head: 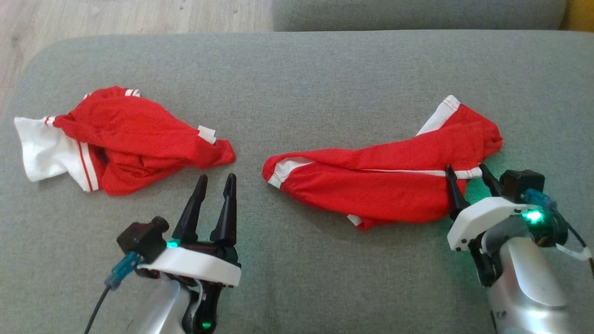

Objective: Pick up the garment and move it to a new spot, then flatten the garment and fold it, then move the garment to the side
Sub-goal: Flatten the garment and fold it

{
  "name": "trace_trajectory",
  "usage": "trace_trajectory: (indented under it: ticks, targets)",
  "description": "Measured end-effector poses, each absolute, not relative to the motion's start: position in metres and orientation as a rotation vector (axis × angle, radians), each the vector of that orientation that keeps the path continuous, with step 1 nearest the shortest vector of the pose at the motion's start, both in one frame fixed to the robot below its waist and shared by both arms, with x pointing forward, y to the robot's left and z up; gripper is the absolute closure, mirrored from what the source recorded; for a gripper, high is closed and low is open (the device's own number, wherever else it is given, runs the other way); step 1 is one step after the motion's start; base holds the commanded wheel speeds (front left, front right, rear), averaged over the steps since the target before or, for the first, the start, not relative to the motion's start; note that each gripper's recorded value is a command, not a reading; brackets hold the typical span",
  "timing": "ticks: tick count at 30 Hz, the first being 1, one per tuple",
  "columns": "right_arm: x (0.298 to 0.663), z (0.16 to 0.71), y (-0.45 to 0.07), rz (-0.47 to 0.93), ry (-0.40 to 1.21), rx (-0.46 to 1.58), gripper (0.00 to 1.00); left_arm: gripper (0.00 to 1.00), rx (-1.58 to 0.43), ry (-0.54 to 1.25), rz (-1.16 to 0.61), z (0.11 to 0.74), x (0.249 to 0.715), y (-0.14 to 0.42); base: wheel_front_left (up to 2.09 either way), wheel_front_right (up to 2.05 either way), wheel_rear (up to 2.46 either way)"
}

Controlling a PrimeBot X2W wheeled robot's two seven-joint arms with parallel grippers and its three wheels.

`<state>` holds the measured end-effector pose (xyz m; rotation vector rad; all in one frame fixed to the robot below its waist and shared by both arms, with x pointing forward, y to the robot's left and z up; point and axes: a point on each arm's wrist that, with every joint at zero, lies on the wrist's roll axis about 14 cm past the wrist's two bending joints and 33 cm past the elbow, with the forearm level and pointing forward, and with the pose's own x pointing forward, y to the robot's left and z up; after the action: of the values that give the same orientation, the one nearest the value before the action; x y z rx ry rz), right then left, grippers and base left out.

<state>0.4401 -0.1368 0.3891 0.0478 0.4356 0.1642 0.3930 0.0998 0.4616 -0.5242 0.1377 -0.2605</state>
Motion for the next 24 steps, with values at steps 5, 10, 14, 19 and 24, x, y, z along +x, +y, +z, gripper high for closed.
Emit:
trace_trajectory:
  ticks: [5,10,14,19,24]
  targets:
    - [0.439,0.388,-0.136,0.164,0.442,0.061,0.0,0.0,-0.523,0.139,-0.259,0.461,0.393,0.1,0.0,0.0,0.0]
    - [0.437,0.387,-0.136,0.16,0.452,0.081,0.98,0.0,-0.524,0.134,-0.261,0.463,0.393,0.1,0.0,0.0,0.0]
    - [0.436,0.388,-0.136,0.16,0.451,0.084,1.0,0.0,-0.524,0.131,-0.265,0.464,0.393,0.099,0.0,0.0,0.0]
    - [0.435,0.392,-0.139,0.153,0.442,0.085,1.0,0.0,-0.526,0.124,-0.278,0.467,0.394,0.096,0.0,0.0,0.0]
    - [0.44,0.41,-0.147,0.134,0.382,0.085,1.0,0.0,-0.527,0.113,-0.292,0.472,0.395,0.092,0.0,0.0,0.0]
